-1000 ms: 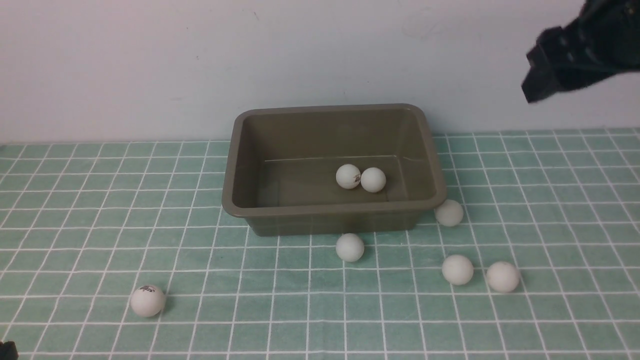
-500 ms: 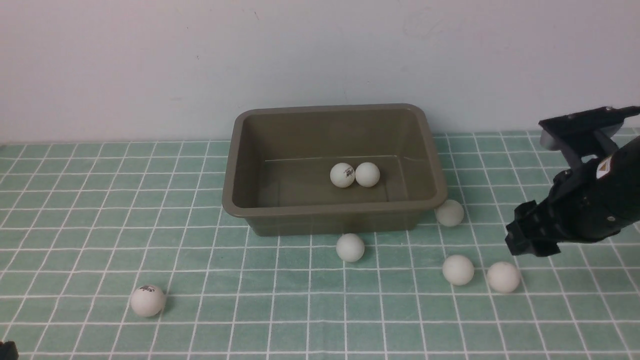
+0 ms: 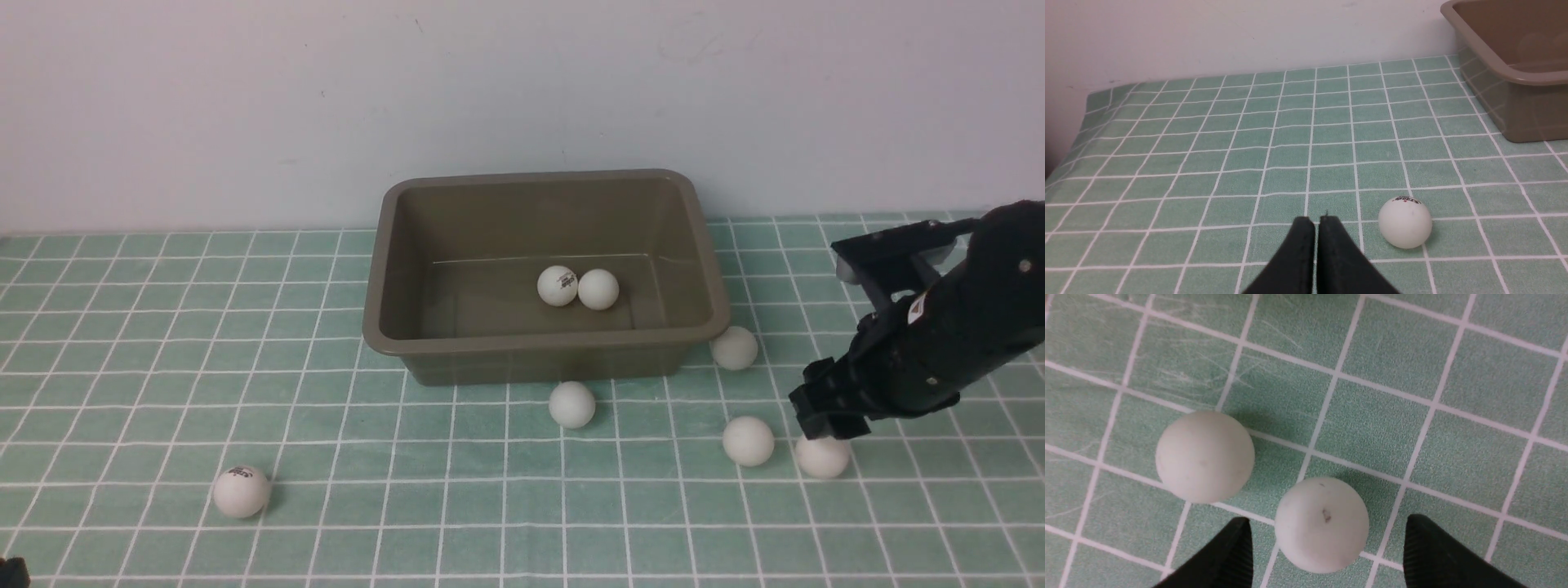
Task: Put the table tennis balls in the box on the green coffee tablecloth.
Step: 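Reach for and grasp a ping pong ball on the table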
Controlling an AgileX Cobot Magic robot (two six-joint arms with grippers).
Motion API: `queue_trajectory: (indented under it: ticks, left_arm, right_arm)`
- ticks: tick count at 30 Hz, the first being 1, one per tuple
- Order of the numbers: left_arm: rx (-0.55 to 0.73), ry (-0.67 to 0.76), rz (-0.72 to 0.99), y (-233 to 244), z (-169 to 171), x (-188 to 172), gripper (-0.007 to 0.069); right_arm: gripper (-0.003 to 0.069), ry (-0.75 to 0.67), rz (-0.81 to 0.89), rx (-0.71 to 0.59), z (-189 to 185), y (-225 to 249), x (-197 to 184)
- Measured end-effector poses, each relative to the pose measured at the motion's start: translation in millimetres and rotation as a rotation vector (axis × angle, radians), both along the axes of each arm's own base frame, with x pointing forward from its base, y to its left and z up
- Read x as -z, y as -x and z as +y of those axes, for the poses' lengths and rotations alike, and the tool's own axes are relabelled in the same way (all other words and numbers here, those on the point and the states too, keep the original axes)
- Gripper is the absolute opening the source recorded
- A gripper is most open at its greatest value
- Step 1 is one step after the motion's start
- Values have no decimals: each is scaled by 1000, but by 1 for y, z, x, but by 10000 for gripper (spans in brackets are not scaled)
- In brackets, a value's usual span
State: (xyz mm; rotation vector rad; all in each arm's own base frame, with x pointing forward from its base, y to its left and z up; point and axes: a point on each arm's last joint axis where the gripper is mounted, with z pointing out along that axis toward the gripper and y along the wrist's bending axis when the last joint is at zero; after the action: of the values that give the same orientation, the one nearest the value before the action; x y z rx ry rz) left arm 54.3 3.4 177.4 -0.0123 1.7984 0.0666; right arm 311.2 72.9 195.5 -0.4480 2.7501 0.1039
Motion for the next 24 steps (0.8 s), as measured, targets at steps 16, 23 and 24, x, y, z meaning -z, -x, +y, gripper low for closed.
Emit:
queue_trajectory:
  ticks: [16, 23, 24]
  left_arm:
    - [0, 0, 0, 0, 0, 0, -4]
    - [0, 0, 0, 0, 0, 0, -4]
    - [0, 0, 0, 0, 0, 0, -4]
  right_arm:
    - [435, 23, 67, 0, 2, -11, 38]
    - [363, 29, 119, -15, 5, -22, 23]
    - [363, 29, 128, -18, 6, -25, 15]
